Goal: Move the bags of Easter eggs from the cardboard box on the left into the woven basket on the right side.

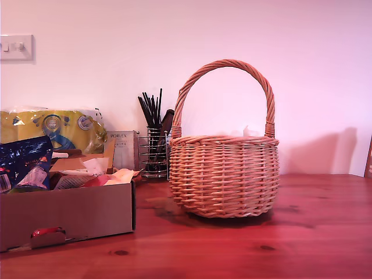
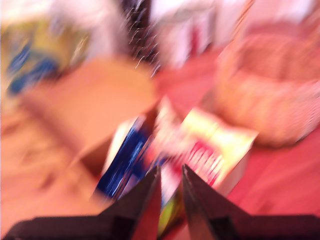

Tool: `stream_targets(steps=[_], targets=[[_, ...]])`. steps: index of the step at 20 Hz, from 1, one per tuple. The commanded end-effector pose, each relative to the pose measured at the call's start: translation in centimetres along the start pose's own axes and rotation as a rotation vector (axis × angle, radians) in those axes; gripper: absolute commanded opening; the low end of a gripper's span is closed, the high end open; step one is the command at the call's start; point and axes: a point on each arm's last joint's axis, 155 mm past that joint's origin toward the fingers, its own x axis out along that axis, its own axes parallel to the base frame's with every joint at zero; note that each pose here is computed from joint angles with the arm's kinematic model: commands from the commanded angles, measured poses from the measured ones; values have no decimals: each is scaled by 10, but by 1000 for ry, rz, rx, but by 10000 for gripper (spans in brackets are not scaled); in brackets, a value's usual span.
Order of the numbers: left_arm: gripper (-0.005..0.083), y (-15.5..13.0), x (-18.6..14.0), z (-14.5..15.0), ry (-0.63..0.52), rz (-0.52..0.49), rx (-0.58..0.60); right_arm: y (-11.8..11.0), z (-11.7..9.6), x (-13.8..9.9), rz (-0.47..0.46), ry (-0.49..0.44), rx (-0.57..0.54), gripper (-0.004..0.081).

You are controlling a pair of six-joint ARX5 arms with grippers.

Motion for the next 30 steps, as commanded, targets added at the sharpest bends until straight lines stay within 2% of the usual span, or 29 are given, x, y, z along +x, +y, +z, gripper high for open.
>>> stream_targets(steps=[1, 5, 8, 11, 13, 16, 17, 21, 27, 30], targets=[[114, -5, 3, 10, -4, -30, 29, 13, 0, 6, 82, -6, -2, -13], [114, -13, 22, 7, 115, -96, 132, 40, -8, 16, 230, 46, -4, -13], [120, -11, 43, 3, 190, -129, 392, 48, -17, 22, 266, 81, -56, -13], [236, -8, 66, -4, 271, -165, 516, 63, -24, 24, 332, 103, -134, -13], [313, -2, 80, -5, 314, -169, 536, 70, -28, 24, 358, 113, -157, -13], [593, 24, 101, -11, 401, -98, 523, 76, -32, 25, 383, 125, -182, -13], [614, 34, 107, -14, 431, -69, 516, 77, -33, 25, 388, 129, -194, -13], [607, 57, 126, -21, 476, -63, 490, 80, -35, 26, 402, 138, -198, -13], [606, 70, 147, -50, 507, -172, 382, 82, -35, 26, 409, 138, -199, -13], [603, 78, 156, -73, 555, -207, 346, 92, -37, 23, 452, 137, -211, -13]])
